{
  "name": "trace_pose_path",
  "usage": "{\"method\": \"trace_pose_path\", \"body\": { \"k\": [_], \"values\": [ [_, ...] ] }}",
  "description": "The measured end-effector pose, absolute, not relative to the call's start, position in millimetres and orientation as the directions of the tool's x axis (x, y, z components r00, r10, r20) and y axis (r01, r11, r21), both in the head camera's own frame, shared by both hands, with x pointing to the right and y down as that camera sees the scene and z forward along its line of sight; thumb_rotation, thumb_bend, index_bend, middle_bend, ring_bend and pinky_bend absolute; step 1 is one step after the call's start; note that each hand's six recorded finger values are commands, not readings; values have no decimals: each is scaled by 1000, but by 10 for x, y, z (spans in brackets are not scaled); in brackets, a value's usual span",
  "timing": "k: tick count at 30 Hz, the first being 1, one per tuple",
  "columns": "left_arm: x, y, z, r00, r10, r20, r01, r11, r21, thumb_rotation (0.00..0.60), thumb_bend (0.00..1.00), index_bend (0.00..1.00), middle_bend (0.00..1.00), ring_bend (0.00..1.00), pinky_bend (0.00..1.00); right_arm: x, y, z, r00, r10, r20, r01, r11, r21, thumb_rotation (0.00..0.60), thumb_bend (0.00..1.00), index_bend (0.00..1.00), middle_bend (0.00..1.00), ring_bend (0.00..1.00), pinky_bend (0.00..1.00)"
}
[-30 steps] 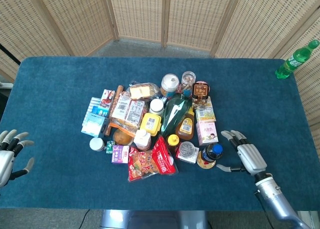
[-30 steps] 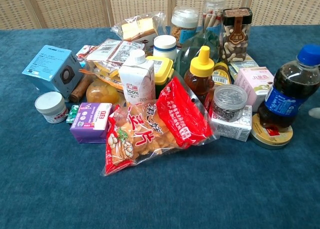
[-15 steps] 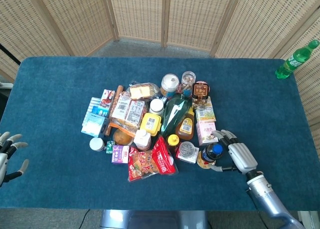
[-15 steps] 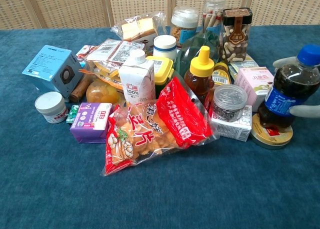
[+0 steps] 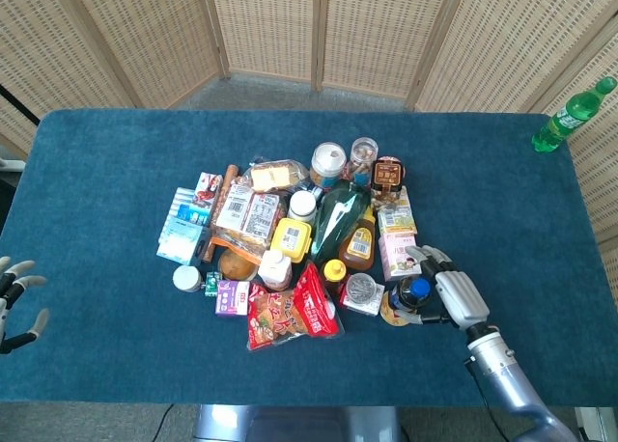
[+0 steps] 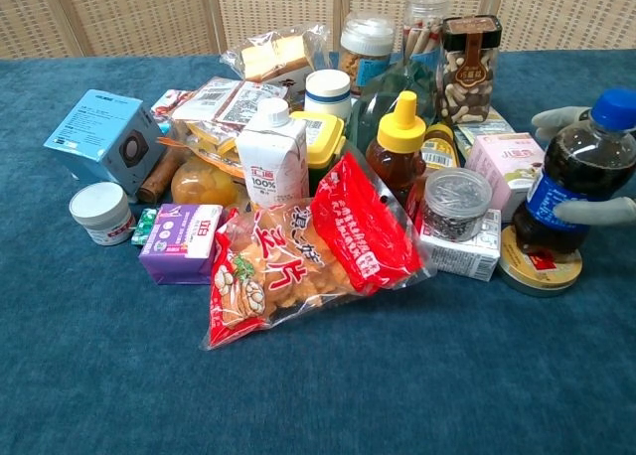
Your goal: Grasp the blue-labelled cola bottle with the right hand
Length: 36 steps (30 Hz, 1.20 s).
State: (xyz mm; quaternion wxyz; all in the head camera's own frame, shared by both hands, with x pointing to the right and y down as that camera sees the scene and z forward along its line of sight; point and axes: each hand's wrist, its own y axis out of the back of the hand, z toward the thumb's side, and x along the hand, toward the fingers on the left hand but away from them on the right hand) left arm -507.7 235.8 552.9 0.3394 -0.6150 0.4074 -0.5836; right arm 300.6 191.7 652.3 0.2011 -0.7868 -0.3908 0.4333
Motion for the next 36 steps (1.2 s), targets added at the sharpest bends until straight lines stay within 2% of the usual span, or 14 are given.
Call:
{"method": "trace_pose_path", "body": {
  "k": [2,4,5,7,10,16,26,36],
  "values": [
    [-5087,2359,5521,-17,-898,439,-105,-435,-894,495,451,319,205,95,0,3012,1910,6524,311,795,-521,451,-606,-655,547,0,132,587,679,303],
    [-5091,2359,5519,-19,-898,439,-105,-435,-894,493,452,320,204,95,0,3017,1893,6514,303,806,-508,470,-590,-656,591,0,266,762,883,466],
    [-5092,2359,5519,-20,-898,439,-105,-435,-894,495,452,320,204,95,0,3022,1886,6510,299,811,-503,480,-583,-655,599,0,343,848,949,548],
    [-5096,2355,5519,-22,-899,438,-105,-434,-895,493,452,320,205,95,0,3048,1868,6505,289,823,-490,498,-566,-657,600,0,459,965,1000,661],
    [-5097,2342,5519,-24,-900,436,-106,-431,-896,496,452,319,205,95,0,3082,1859,6507,276,830,-485,524,-553,-647,600,0,560,1000,1000,761],
    [-5078,2314,5541,-20,-898,439,-106,-434,-894,497,452,320,205,95,0,3170,1827,6507,247,842,-480,578,-526,-624,600,0,603,1000,1000,851],
    [-5029,2260,5552,-6,-899,438,-99,-435,-895,496,451,321,205,95,0,3331,1653,6339,217,874,-435,604,-470,-644,600,0,617,1000,1000,873],
    [-4986,2258,5551,6,-901,434,-104,-432,-896,496,452,319,206,95,0,3367,1210,5841,212,923,-322,612,-382,-692,600,0,610,1000,1000,872]
  ]
}}
